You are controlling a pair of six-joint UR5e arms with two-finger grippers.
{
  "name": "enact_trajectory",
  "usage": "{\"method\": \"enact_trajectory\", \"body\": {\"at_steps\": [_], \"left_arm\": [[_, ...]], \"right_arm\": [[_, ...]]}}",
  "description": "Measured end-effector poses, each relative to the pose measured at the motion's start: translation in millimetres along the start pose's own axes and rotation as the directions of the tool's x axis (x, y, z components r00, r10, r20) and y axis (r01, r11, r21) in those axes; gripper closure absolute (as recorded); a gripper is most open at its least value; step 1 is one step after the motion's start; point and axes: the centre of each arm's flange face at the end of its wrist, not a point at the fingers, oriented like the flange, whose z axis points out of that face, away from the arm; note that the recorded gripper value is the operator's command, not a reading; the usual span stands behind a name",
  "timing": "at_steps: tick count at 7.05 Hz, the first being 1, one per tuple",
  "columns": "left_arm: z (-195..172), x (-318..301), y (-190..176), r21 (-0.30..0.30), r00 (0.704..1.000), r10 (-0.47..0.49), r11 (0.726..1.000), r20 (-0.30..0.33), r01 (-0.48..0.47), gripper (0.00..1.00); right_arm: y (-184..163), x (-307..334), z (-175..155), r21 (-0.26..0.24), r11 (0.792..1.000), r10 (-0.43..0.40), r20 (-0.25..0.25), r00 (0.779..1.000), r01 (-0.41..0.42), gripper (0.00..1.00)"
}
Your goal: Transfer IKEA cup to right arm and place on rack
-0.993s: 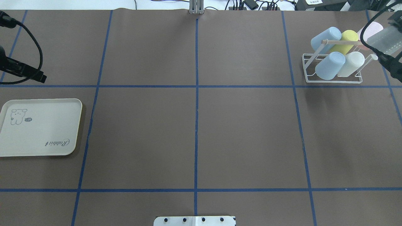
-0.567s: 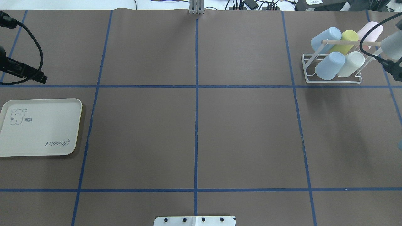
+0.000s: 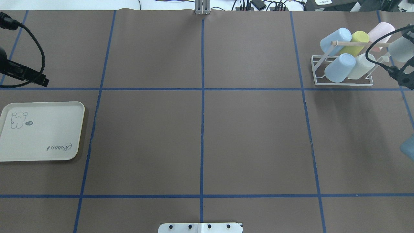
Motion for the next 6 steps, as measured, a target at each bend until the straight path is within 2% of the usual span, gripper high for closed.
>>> {"method": "enact_trajectory", "body": {"at_steps": [2,6], "left_arm": [[2.6,-0.8,-1.0,0.000,1.000,0.001,1.000,0.000,-0.001,0.00],[8.5,-3.5,-3.3,0.004,1.000,0.003,1.000,-0.003,-0.003,0.00]], "right_arm": [[-17.2,1.7,3.0,-0.035,0.999,-0.016,-0.014,1.000,0.016,0.94],[-30.2,-4.5,7.0,-0.047,0.998,-0.039,-0.001,0.999,0.039,0.94]]}}
